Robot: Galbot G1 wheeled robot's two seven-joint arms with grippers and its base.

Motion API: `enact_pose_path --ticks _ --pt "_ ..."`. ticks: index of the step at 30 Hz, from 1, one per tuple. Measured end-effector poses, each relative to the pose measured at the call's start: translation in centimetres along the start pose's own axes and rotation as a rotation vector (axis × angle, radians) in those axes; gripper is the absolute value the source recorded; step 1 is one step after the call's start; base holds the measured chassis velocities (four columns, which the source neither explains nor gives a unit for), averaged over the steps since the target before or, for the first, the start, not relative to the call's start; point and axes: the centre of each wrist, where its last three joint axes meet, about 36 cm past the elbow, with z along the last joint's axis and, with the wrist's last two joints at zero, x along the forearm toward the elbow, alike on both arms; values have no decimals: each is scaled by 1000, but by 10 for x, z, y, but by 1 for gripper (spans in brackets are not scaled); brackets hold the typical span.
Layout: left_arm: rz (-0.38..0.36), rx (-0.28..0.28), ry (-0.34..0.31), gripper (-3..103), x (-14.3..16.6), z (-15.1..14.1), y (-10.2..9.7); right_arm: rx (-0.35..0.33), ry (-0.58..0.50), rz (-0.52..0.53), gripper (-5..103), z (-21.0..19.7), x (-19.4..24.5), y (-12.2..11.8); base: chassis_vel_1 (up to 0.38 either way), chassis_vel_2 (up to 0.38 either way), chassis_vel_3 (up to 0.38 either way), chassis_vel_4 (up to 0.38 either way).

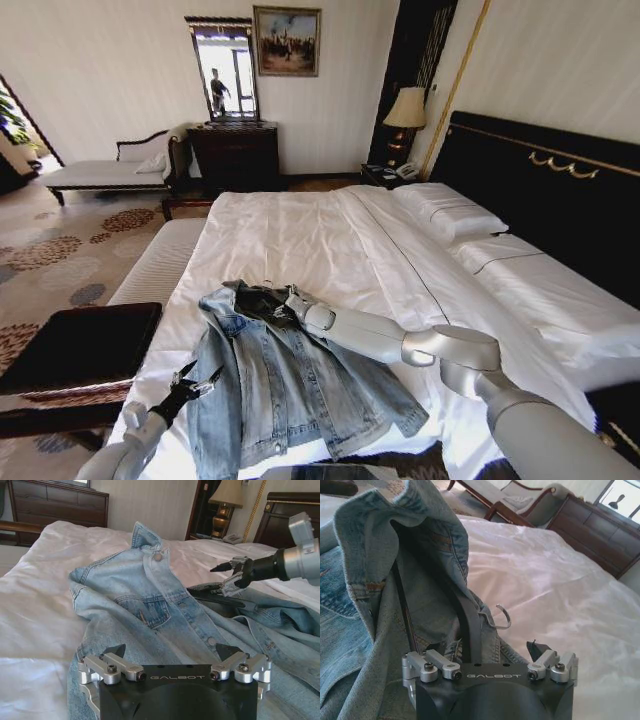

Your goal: Pick up the clothes from the bed and hang them on the clothes hanger.

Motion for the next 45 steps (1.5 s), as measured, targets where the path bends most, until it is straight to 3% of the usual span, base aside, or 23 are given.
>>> enact_pose_path --ticks 3,8,10,18,19,22,24,27,29,30,33,38,44,45 --pt "11 -17 -3 100 0 -4 -3 -41 54 -13 83 0 -5 0 0 0 0 0" --pt "34 -35 -11 100 -1 -14 -5 -90 122 -38 80 -1 -13 0 0 0 0 0" --pt "36 -40 -14 100 -2 -17 -4 -96 141 -48 70 0 -16 0 0 0 0 0" --pt "43 -38 -22 100 -2 -24 -6 -164 188 -58 59 -5 -32 -4 0 0 0 0" --pt "43 -38 -22 100 -2 -24 -6 -164 188 -58 59 -5 -32 -4 0 0 0 0" --pt "46 -38 -20 100 -1 -27 -6 -164 191 -56 43 -9 -38 -4 0 0 0 0" --pt "47 -38 -20 100 -1 -27 -6 -162 188 -55 43 -9 -38 -4 0 0 0 0" --pt "45 -36 -18 100 2 -29 -6 -102 140 -30 27 -9 -38 -5 0 0 0 0" --pt "42 -33 -16 100 4 -28 -6 -15 78 13 21 -2 -38 -4 0 0 0 0" --pt "42 -33 -16 100 4 -28 -6 -15 78 13 21 -2 -38 -4 0 0 0 0" --pt "37 -28 -14 100 6 -27 -6 121 -18 71 21 5 -39 0 0 0 0 0" --pt "32 -25 -18 100 7 -28 -5 201 -71 110 21 5 -40 6 0 0 0 0" --pt "28 -25 -21 100 9 -29 -5 242 -95 132 21 4 -45 8 0 0 0 0" --pt "25 -26 -22 100 10 -29 -5 279 -128 144 21 3 -54 12 0 0 0 0"
